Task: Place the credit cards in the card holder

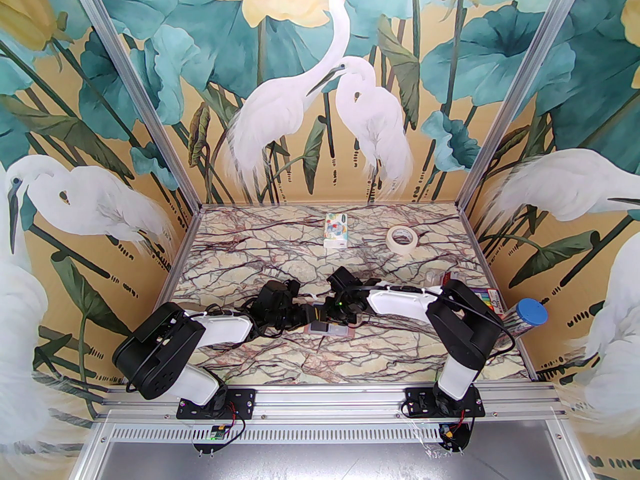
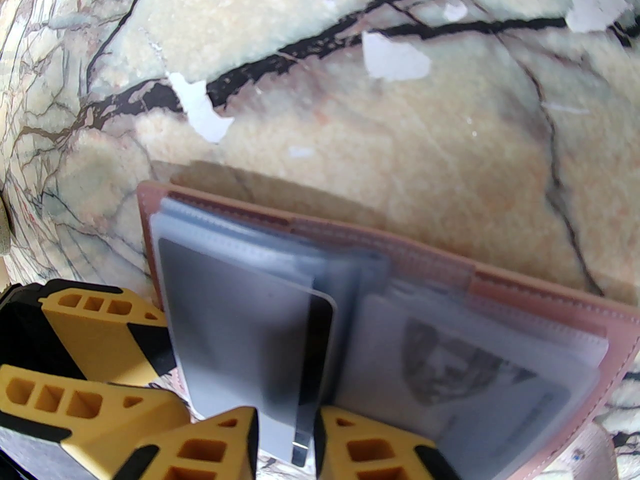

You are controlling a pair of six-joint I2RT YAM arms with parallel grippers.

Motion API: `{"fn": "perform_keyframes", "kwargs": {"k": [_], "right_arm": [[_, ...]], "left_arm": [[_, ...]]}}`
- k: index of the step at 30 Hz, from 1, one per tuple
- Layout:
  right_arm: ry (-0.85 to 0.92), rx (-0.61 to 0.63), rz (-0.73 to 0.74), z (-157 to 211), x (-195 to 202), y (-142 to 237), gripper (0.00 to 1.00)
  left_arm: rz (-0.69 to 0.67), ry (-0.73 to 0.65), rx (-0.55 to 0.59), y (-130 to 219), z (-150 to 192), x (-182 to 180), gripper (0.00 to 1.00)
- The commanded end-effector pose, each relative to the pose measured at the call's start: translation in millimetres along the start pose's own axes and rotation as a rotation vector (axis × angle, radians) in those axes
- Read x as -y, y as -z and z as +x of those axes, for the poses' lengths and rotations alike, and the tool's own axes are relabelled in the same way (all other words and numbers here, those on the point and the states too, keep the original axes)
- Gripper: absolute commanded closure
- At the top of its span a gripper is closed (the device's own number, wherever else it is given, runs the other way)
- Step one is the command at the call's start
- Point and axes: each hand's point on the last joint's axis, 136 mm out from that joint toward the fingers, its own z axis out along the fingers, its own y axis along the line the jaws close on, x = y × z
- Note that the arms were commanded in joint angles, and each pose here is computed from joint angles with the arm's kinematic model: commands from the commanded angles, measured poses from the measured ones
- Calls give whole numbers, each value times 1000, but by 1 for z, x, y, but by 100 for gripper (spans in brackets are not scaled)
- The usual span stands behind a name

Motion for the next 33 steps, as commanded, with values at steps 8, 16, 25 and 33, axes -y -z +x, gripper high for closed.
{"fn": "perform_keyframes", "kwargs": {"k": [8,16,25,33], "right_arm": [[67,75,66,-8,-5,31,70],[61,78,52,-12,-10,26,78],[41,53,75,-13,-3,10,84],[32,38,76,-11,0,3,85]], "left_arm": [[-43,33,-20,-2,8,-16,60],[-43,29,-20,-2,7,-15,60],[-46,29,-20,-2,8,-16,60],[-43,27,-19,-2,7,-15,60]]}}
